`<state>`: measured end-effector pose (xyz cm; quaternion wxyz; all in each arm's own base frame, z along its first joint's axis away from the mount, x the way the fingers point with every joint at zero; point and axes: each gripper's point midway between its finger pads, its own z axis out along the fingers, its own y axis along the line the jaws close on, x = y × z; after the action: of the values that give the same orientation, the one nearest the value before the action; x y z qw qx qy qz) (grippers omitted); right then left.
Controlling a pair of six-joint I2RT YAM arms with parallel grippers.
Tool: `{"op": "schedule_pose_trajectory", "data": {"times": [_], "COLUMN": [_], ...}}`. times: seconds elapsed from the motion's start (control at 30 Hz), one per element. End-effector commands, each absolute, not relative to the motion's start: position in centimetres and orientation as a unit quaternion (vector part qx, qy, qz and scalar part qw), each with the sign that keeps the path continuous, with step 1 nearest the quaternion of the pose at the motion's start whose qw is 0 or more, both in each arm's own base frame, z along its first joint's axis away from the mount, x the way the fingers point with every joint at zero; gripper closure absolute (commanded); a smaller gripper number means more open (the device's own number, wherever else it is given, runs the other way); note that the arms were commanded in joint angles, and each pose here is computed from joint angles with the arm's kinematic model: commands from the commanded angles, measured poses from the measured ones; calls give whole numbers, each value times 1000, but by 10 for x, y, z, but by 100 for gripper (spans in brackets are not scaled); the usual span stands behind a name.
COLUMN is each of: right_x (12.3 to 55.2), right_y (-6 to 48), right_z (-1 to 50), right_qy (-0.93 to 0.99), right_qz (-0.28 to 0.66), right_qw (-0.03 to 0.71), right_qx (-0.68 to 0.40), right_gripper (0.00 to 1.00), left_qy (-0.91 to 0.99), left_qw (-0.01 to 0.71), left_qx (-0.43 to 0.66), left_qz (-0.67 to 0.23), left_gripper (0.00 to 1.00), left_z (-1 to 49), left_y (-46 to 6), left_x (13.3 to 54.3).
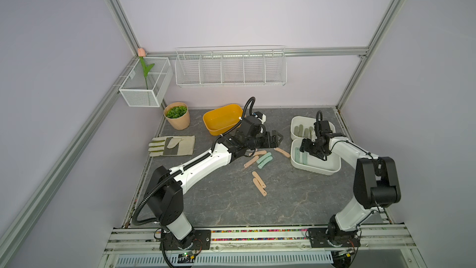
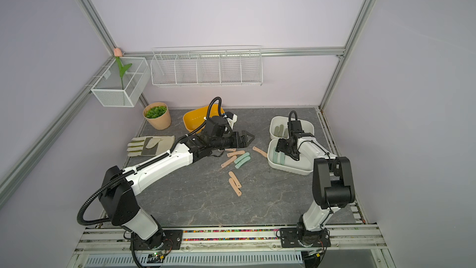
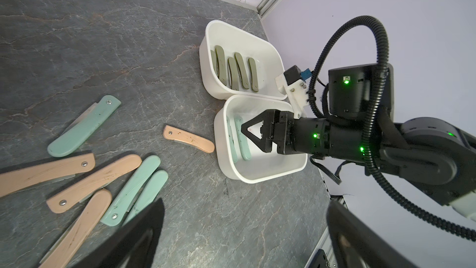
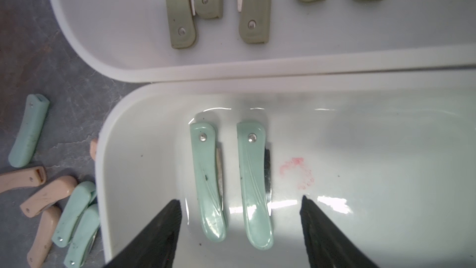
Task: Place the fruit knives into the storage box by color
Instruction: Place the fruit knife in the storage box.
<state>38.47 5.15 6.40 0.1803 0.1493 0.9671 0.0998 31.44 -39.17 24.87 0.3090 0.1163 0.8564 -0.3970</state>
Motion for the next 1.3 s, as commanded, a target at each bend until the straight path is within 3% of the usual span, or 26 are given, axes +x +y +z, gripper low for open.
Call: {"op": "schedule_pose_trajectory", "data": {"times": [0.0,0.83,1.27], "right_x": [388,396,392], "right_y": [58,75,74], "right_z": [57,28,61], "right_qy": [966,956,952], "right_qz": [124,182,186], "right_qw": [164,136,166], "right_qx": [158,186,179], "right_gripper": [21,21,21], "left_qy": [858,862,862], "left_qw": [316,313,313], "left_qx": [127,124,123], "left_qz": [-385,-380,-379], "left_gripper": [1,1,1], "left_z": [251,246,247], "left_y": [-394,-393,-389], "left_x": [320,325,326]}}
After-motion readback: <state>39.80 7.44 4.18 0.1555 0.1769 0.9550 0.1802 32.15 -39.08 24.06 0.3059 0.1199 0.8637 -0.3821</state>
